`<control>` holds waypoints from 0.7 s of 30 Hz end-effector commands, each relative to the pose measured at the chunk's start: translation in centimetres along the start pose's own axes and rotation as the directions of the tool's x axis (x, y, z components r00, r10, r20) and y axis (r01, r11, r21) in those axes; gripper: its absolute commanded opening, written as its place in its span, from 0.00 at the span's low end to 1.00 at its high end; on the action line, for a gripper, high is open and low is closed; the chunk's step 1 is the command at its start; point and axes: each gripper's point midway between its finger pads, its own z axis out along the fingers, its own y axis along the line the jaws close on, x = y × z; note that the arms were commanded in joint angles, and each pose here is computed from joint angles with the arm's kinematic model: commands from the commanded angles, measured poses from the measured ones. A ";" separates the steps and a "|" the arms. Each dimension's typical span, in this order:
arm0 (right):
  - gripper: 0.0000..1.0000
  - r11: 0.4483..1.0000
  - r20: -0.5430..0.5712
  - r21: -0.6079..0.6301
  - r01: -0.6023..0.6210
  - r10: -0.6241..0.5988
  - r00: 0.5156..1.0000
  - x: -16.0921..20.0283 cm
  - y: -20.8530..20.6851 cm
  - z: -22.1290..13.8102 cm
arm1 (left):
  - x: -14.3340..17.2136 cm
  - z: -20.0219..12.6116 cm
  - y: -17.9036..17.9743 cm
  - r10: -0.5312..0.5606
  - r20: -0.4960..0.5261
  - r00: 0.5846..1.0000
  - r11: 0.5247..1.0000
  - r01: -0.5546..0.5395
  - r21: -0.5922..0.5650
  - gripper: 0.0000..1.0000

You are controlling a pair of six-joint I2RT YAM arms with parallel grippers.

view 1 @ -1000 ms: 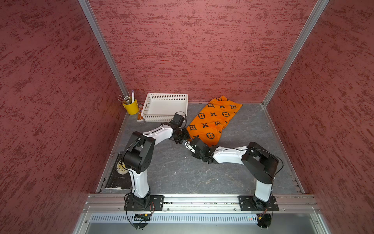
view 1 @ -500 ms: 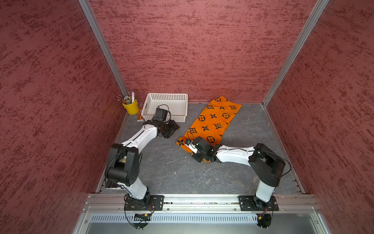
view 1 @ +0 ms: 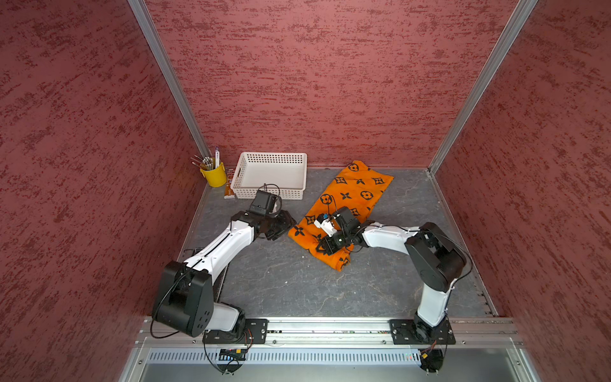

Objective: Roll up the pillowcase
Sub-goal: Roll the pillowcase at the center of the board.

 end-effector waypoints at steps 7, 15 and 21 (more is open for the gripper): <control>0.25 0.963 -0.003 -0.146 -0.228 0.230 0.973 -1.6 -3.1 -0.9 | 1.3 5.7 -2.7 0.078 -0.073 0.994 0.997 -0.079 -0.007 0.46; 0.59 0.995 0.150 0.052 -0.084 0.076 0.986 -4.0 -2.4 -5.3 | 0.8 9.1 -1.2 0.004 -0.136 0.991 0.991 -0.022 -0.132 0.41; 0.72 0.915 0.119 0.352 0.195 -0.251 0.961 -2.7 -0.4 -7.2 | 0.7 9.5 -1.1 -0.019 -0.142 0.990 0.991 0.000 -0.130 0.41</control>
